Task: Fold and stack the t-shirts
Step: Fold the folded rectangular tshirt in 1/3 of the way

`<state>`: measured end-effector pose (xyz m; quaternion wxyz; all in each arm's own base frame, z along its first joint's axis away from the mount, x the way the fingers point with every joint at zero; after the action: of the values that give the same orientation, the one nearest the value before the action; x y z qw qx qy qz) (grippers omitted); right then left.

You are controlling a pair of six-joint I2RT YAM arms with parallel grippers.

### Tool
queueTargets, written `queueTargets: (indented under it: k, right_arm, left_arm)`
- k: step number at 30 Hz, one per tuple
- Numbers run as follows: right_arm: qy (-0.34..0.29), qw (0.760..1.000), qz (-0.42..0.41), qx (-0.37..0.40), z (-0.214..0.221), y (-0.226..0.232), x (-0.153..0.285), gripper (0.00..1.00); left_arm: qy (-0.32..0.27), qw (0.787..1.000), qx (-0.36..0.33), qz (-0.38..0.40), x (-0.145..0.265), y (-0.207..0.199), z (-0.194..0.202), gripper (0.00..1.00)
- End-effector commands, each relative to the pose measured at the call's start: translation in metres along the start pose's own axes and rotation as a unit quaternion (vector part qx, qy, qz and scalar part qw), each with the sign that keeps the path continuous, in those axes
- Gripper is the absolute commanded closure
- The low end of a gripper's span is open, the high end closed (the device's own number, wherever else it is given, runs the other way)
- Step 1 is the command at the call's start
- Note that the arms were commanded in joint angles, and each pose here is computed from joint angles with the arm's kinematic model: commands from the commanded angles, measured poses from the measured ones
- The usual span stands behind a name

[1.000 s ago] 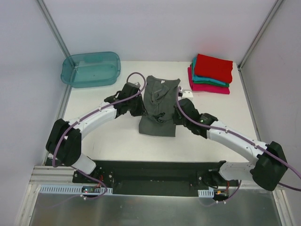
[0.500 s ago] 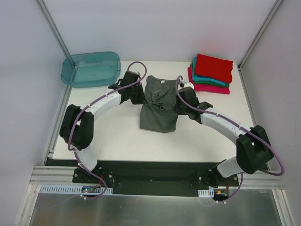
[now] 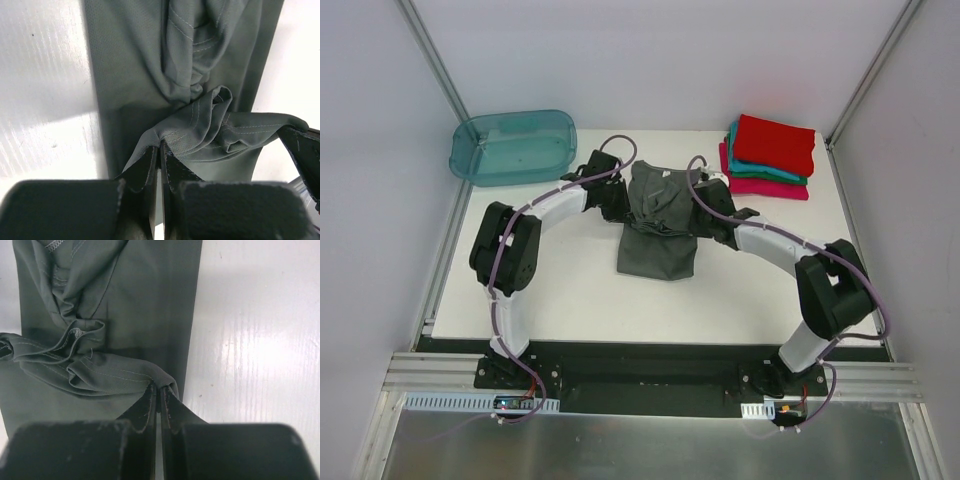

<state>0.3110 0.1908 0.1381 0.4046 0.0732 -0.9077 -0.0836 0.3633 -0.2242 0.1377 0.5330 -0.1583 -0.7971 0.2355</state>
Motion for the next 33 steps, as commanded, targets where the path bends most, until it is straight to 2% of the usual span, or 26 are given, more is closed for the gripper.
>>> queueTargets:
  k: [1,2,5,8,10,11,14,15,19,22,28,33]
  right_arm:
    - [-0.038,0.999,-0.006,-0.021,-0.024,0.008,-0.015,0.96]
    - [-0.037,0.999,-0.004,-0.021,-0.025,0.008,-0.018,0.93]
    - [-0.035,0.999,0.006,-0.029,-0.032,0.004,-0.024,0.84]
    - [-0.044,0.999,0.003,-0.032,-0.043,0.007,-0.015,0.53]
    - [-0.046,0.998,-0.012,-0.034,-0.047,0.009,-0.003,0.36]
    - [-0.047,0.998,-0.025,-0.035,-0.048,0.011,0.004,0.26]
    - [-0.037,0.997,-0.059,-0.035,-0.038,0.014,0.024,0.06]
    - [-0.033,0.996,-0.076,-0.03,-0.032,0.016,0.03,0.04]
    - [-0.007,0.984,-0.178,0.003,-0.011,0.039,0.053,0.04]
    - [0.02,0.976,-0.217,0.016,0.005,0.053,0.055,0.04]
    - [0.065,0.971,-0.229,0.018,0.014,0.072,0.025,0.04]
    - [0.05,0.98,-0.19,0.041,-0.029,0.08,-0.023,0.04]
  left_arm:
    - [-0.013,1.0,-0.011,0.007,-0.001,-0.003,-0.014,0.95]
    - [-0.018,1.0,-0.011,0.002,-0.001,-0.002,-0.016,0.88]
    - [-0.027,0.999,-0.02,0.005,0.002,-0.004,-0.023,0.58]
    - [-0.034,0.998,-0.036,0.027,0.014,-0.014,-0.029,0.35]
    - [-0.041,0.998,-0.037,0.038,0.027,-0.02,-0.028,0.18]
    - [-0.047,0.997,-0.037,0.039,0.034,-0.021,-0.026,0.01]
    - [-0.07,0.997,-0.035,0.023,0.056,-0.017,-0.016,0.01]
    - [-0.077,0.996,-0.032,0.016,0.062,-0.015,-0.012,0.01]
    - [-0.074,0.997,-0.008,0.002,0.084,0.003,0.023,0.01]
    - [-0.066,0.998,0.014,-0.012,0.093,0.02,0.052,0.01]
    - [-0.078,0.995,0.041,-0.044,0.107,0.048,0.091,0.01]
    - [-0.085,0.993,0.045,-0.069,0.107,0.061,0.099,0.01]
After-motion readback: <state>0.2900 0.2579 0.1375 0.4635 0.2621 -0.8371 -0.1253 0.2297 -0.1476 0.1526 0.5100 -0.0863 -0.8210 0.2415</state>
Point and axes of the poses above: each gripper's point midway between its finger pads, its own x axis back along the fingers, its own y axis along the line the jaws close on, z = x × y, the point moved 8 cm from there along x, back along the fingers, and after that the axes turned 1 degree about x, right-handed, at the moved point
